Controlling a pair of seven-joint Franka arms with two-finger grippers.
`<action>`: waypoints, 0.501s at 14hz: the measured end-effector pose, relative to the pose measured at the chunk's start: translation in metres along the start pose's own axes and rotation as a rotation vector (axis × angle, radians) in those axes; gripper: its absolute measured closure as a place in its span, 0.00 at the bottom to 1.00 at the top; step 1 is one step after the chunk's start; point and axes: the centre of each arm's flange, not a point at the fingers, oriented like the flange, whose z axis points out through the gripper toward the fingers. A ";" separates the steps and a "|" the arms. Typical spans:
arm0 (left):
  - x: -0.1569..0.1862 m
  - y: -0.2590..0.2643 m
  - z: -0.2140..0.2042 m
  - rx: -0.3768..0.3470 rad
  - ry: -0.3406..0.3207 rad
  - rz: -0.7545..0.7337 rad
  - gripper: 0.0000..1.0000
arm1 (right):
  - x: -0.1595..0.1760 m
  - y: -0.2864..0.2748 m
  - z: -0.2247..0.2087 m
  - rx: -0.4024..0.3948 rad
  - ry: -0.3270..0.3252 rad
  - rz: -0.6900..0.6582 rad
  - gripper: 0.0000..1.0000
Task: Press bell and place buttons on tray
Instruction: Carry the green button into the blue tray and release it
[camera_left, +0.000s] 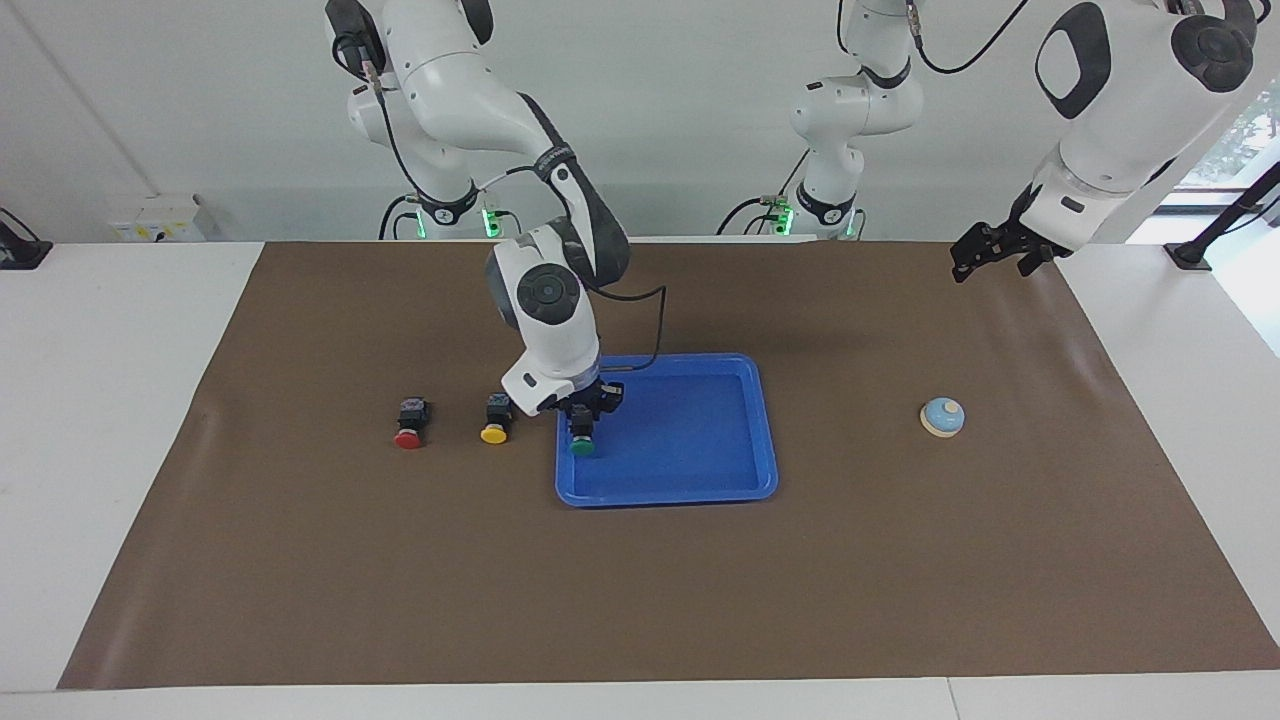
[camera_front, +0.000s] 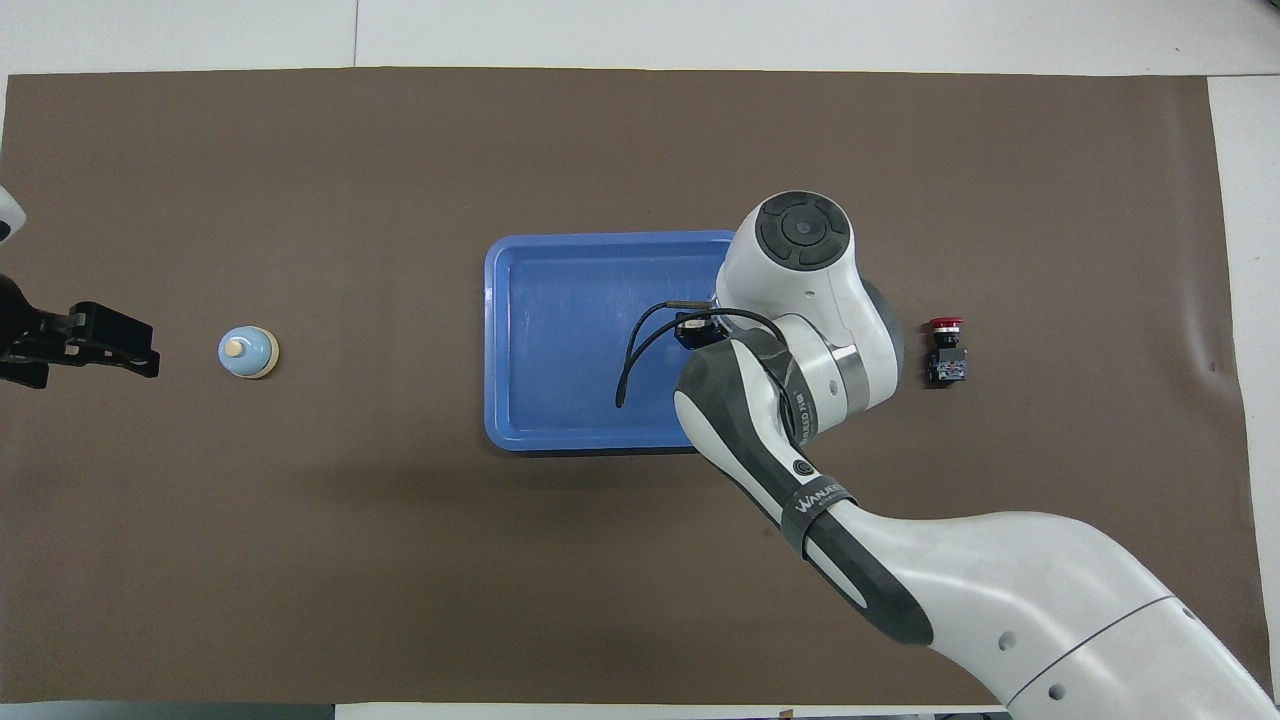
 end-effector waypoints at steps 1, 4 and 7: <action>0.000 0.000 0.000 0.000 0.000 0.000 0.00 | -0.004 -0.003 0.004 0.001 0.002 -0.007 0.59; 0.000 0.000 0.000 0.000 0.000 0.000 0.00 | -0.014 -0.008 0.013 -0.002 0.002 -0.020 0.59; 0.000 0.000 0.000 0.000 0.000 0.000 0.00 | -0.015 -0.007 0.015 -0.004 0.001 -0.020 0.54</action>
